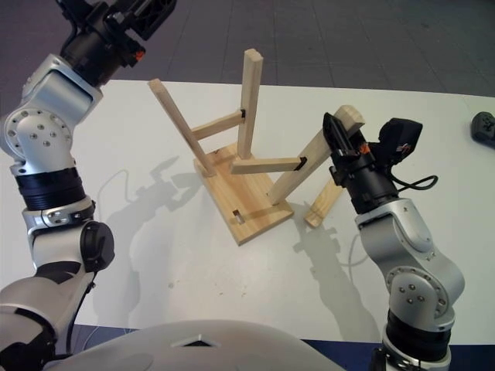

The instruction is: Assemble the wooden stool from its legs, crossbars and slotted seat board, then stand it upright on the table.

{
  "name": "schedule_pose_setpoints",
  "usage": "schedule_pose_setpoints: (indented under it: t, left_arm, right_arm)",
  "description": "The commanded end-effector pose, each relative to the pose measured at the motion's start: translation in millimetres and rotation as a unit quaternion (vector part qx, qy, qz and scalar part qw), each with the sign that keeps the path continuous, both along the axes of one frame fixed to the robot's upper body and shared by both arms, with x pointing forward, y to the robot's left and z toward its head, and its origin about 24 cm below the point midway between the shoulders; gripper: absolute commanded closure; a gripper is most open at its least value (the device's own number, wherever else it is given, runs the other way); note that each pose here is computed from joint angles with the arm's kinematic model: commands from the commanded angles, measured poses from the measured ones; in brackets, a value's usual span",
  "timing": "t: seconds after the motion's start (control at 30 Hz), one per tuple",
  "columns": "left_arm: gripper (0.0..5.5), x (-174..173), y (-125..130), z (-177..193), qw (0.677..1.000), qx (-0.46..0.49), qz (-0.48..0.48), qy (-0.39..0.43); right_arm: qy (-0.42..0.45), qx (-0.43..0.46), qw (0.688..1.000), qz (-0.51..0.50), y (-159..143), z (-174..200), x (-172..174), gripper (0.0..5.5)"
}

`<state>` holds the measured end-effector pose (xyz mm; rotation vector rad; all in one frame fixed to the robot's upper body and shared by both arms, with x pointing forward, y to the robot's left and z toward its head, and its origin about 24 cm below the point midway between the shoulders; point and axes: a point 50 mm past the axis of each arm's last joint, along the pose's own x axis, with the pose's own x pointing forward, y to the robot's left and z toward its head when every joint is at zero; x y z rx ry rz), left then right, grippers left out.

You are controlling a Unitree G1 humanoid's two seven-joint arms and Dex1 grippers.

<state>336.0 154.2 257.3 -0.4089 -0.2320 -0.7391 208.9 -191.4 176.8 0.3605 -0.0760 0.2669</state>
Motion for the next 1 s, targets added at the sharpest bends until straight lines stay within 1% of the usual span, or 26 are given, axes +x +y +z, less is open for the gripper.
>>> schedule_pose_setpoints:
  t: [0.03, 0.2, 0.33, 0.5, 0.73, 0.87, 1.0]
  left_arm:
    - [0.1, -2, 2, 1, 1.0, 0.005, 0.005, -0.003]
    - [0.1, -1, -1, 1, 1.0, 0.004, -0.001, 0.0]
    - [0.1, -2, -1, 0, 1.0, 0.006, -0.001, 0.0]
    - [0.1, -1, -2, -2, 1.0, 0.006, -0.001, 0.003]
    - [0.1, -2, -4, -3, 1.0, 0.007, -0.004, 0.004]
    - [0.1, -2, -4, -3, 1.0, 0.009, -0.004, 0.004]
    - [0.1, -2, -3, -4, 1.0, 0.008, -0.002, 0.005]
  right_arm:
    - [0.026, -0.042, 0.998, 0.04, 2, -9, 1, 4.47]
    - [0.05, -0.07, 0.99, 0.11, 5, -18, 3, 4.47]
    - [0.058, -0.079, 0.99, 0.106, 0, -21, 6, 4.47]
    - [0.08, -0.075, 0.989, 0.099, 1, -32, -3, 4.47]
    - [0.054, -0.084, 0.989, 0.107, -3, -23, 4, 4.47]
    - [0.065, -0.09, 0.989, 0.102, -4, -28, 6, 4.47]
    - [0.056, -0.09, 0.988, 0.112, 0, -22, 8, 4.47]
